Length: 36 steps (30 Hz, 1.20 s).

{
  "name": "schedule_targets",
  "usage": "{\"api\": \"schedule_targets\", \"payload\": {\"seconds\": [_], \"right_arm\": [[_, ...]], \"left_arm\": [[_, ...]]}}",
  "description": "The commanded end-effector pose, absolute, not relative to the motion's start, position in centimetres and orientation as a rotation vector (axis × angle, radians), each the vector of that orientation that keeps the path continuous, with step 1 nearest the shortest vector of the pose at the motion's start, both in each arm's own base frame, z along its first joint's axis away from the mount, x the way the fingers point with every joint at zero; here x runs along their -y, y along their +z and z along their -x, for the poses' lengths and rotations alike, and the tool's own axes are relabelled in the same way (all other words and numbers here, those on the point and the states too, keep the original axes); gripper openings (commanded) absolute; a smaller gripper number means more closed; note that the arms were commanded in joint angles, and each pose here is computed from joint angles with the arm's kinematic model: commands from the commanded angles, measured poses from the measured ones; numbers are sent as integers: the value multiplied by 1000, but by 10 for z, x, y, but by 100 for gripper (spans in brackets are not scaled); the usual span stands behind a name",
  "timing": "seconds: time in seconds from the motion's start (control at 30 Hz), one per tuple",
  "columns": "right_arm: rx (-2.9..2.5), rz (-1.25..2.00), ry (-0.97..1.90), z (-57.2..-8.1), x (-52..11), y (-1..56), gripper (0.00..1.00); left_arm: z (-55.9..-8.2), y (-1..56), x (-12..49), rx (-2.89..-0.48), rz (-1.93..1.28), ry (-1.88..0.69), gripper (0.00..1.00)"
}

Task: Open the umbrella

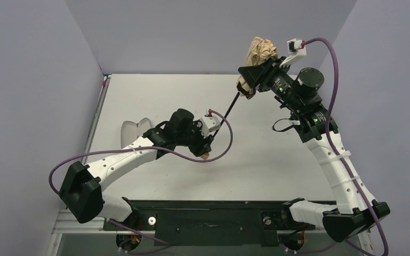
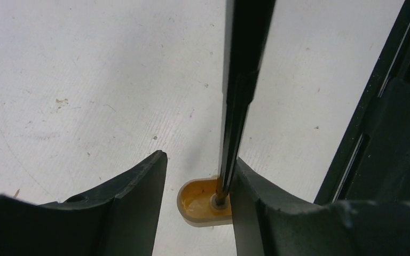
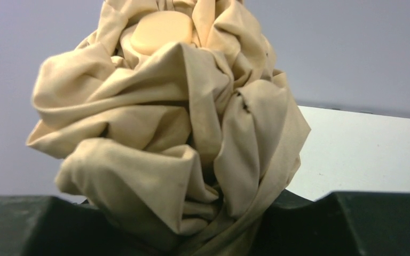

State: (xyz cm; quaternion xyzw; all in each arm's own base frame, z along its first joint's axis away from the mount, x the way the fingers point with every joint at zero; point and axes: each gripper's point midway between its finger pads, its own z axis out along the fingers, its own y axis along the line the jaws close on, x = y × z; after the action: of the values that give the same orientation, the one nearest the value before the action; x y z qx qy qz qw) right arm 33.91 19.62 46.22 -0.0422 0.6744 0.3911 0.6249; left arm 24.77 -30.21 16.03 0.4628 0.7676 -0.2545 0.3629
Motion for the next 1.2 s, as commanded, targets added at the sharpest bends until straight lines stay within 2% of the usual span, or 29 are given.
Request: {"api": "schedule_targets", "payload": {"seconds": [0.0, 0.27, 0.43, 0.5, 0.7, 0.77, 0.9, 1.17], "right_arm": [[-1201, 87, 901, -316, -171, 572, 0], [-1206, 79, 921, -327, -170, 569, 0], [-1267, 93, 992, -331, -184, 545, 0], [-1306, 102, 1015, -332, -192, 529, 0], [-1393, 181, 1108, -325, -219, 489, 0], [-1414, 196, 1133, -322, -225, 479, 0], [-1427, 226, 1172, -315, -234, 469, 0], [-1383, 306, 1252, -299, -248, 474, 0]], "left_arm": [[-228, 128, 277, -2080, -1269, -609, 43], [-216, 116, 269, -2116, -1280, -621, 43], [-227, 146, 280, -2052, -1230, -641, 43], [-237, 174, 290, -1994, -1184, -662, 47], [-255, 282, 319, -1756, -1070, -781, 79], [-259, 313, 323, -1685, -1028, -811, 84], [-266, 365, 329, -1589, -923, -883, 89], [-281, 409, 337, -1567, -756, -1012, 95]]}}
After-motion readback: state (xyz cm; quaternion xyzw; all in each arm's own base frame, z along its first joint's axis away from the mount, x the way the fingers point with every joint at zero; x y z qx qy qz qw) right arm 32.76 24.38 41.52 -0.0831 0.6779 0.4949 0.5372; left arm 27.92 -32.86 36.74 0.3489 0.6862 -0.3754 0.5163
